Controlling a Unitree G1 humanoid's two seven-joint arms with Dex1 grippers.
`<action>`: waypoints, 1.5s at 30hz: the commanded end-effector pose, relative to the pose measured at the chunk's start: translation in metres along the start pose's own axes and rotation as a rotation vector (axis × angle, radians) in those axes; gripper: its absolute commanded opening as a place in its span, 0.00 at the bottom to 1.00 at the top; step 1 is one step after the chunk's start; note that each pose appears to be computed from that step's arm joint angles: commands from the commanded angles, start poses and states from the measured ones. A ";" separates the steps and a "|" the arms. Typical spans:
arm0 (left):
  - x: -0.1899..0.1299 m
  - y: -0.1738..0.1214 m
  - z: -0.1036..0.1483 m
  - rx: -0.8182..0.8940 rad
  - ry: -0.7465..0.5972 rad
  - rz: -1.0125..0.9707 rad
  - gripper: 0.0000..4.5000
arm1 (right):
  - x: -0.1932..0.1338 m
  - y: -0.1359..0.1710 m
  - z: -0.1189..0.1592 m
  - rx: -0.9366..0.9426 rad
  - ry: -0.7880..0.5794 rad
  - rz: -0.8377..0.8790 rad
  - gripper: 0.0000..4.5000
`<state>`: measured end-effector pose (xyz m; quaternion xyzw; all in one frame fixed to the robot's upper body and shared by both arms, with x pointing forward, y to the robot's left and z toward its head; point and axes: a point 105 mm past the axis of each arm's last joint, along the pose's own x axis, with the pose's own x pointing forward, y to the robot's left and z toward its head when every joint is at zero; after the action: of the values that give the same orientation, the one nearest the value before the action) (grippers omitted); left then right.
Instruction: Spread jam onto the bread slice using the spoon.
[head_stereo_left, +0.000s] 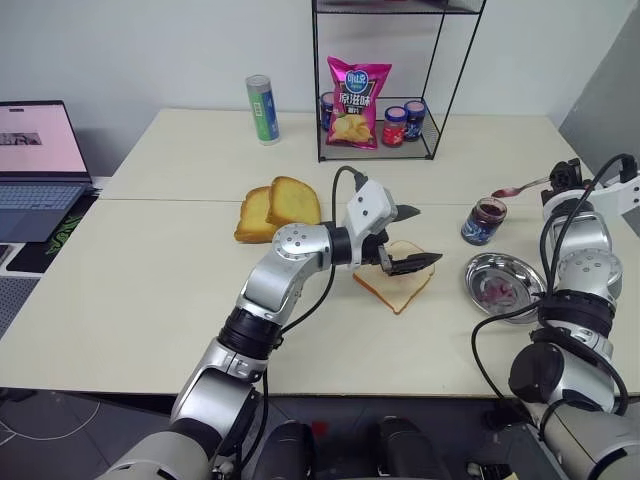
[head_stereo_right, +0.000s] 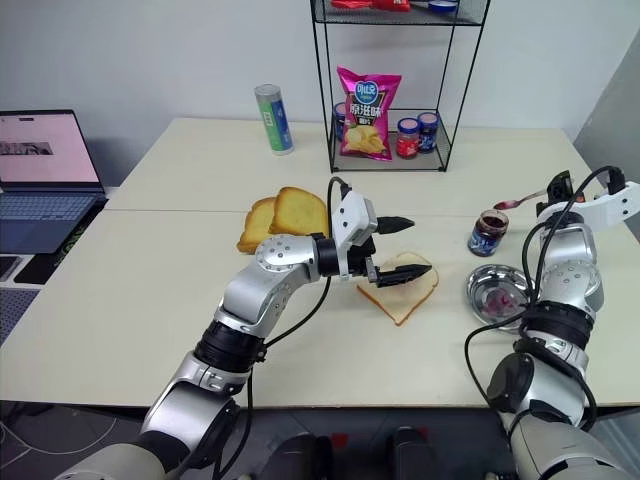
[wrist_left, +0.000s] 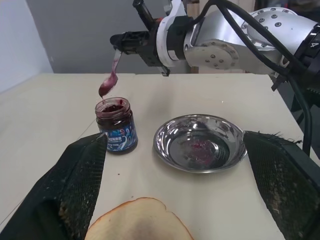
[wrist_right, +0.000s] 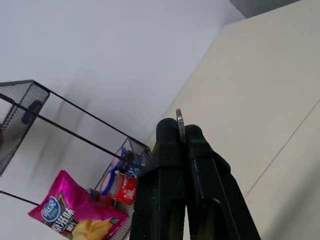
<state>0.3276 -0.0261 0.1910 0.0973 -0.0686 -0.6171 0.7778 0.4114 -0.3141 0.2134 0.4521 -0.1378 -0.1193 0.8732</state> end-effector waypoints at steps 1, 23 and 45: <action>0.000 0.003 0.019 0.042 -0.056 0.002 1.00 | -0.006 0.021 0.022 0.026 -0.069 0.062 0.01; -0.108 -0.033 -0.045 -0.072 0.162 0.124 1.00 | -0.120 0.107 -0.109 -0.319 0.332 0.461 0.01; -0.117 -0.040 -0.044 -0.090 0.177 0.178 1.00 | -0.144 0.107 -0.149 -0.889 0.316 0.809 0.01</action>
<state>0.2810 0.0832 0.1289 0.1010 0.0416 -0.5232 0.8452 0.3444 -0.0975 0.1862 -0.0258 -0.0725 0.2327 0.9695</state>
